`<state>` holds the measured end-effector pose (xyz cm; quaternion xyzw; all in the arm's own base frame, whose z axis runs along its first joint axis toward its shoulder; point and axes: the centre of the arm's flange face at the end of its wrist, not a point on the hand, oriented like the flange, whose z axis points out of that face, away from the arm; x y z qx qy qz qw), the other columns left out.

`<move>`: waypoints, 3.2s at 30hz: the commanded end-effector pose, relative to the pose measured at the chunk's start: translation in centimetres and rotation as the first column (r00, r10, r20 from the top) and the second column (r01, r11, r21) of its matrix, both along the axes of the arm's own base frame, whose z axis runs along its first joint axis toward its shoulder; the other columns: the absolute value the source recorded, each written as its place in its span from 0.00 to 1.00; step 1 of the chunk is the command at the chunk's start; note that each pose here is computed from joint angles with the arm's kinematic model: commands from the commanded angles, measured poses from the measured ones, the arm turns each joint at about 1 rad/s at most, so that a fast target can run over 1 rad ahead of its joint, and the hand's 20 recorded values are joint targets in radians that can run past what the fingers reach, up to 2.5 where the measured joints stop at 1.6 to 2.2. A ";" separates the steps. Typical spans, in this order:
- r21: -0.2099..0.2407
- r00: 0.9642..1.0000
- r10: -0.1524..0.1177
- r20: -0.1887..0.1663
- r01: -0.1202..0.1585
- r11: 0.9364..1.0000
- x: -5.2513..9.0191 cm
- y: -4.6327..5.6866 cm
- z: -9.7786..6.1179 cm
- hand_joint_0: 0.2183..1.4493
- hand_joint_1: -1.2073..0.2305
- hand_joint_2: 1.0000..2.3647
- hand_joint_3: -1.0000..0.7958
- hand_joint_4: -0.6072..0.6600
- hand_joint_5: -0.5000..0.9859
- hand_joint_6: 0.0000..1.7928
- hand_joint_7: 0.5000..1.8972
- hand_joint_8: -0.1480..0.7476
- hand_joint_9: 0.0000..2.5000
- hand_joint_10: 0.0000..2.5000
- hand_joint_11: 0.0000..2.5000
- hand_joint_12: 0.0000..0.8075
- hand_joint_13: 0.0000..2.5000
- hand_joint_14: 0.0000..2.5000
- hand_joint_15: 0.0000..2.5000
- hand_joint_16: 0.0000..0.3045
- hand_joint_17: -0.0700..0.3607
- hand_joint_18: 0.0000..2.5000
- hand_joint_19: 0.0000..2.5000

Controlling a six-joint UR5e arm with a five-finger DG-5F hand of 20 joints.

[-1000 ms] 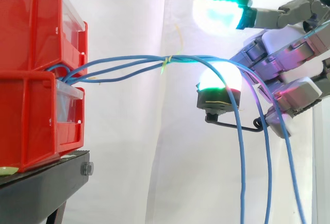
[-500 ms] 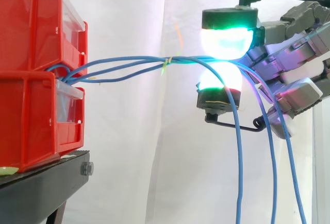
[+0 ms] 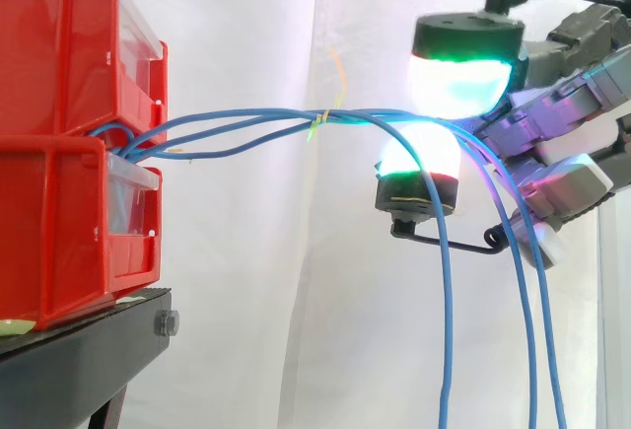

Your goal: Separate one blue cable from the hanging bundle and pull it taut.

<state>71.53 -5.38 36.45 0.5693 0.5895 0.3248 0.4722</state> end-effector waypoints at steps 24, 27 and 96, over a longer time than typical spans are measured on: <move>0.000 1.000 0.001 0.001 -0.001 1.000 0.0 0.1 0.0 0.43 0.38 0.01 0.38 0.57 0.43 0.28 0.59 0.34 0.85 0.01 0.22 0.35 0.58 0.01 0.23 0.22 0.51 0.43 0.23; 0.000 1.000 0.001 0.002 -0.001 1.000 0.0 0.1 -0.1 0.42 0.35 0.01 0.42 0.55 0.43 0.28 0.58 0.37 0.84 0.01 0.22 0.35 0.58 0.01 0.23 0.22 0.51 0.42 0.22; -0.004 1.000 -0.007 0.010 0.007 1.000 0.1 0.1 -0.1 0.26 0.48 0.00 0.28 0.57 0.43 0.28 0.58 0.36 0.85 0.01 0.20 0.36 0.58 0.01 0.23 0.24 0.55 0.42 0.21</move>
